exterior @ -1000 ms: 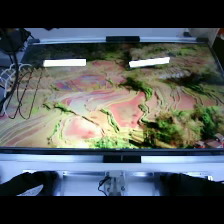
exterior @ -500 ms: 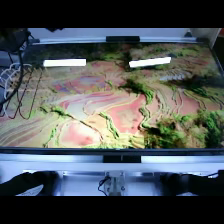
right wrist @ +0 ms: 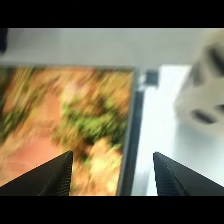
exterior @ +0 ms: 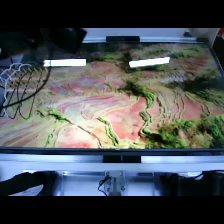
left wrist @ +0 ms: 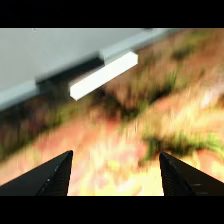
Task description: Fold the shirts.
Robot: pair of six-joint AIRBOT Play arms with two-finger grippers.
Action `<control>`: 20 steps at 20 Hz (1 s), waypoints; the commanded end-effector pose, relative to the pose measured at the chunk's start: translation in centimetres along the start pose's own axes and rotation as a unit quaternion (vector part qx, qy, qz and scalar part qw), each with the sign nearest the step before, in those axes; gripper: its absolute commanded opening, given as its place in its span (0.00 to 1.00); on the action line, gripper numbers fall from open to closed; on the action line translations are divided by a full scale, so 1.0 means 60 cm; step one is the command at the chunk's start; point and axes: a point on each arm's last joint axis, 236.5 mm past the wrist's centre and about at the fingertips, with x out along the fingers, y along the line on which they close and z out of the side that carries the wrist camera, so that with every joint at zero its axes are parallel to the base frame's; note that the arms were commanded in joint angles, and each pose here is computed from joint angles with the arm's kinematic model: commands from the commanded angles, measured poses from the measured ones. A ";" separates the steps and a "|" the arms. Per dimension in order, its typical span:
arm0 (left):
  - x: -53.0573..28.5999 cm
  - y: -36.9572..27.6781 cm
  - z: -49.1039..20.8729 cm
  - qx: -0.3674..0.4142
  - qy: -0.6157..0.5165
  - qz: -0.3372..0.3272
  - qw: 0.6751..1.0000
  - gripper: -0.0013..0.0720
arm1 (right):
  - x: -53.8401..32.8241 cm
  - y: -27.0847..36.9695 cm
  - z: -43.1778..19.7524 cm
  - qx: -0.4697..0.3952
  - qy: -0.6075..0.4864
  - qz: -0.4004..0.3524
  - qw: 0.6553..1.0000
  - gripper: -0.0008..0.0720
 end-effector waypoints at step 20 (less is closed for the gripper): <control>0.000 0.090 -0.449 -0.171 0.439 0.135 0.872 0.87 | 0.132 0.362 -0.590 -0.614 0.372 0.148 0.680 0.86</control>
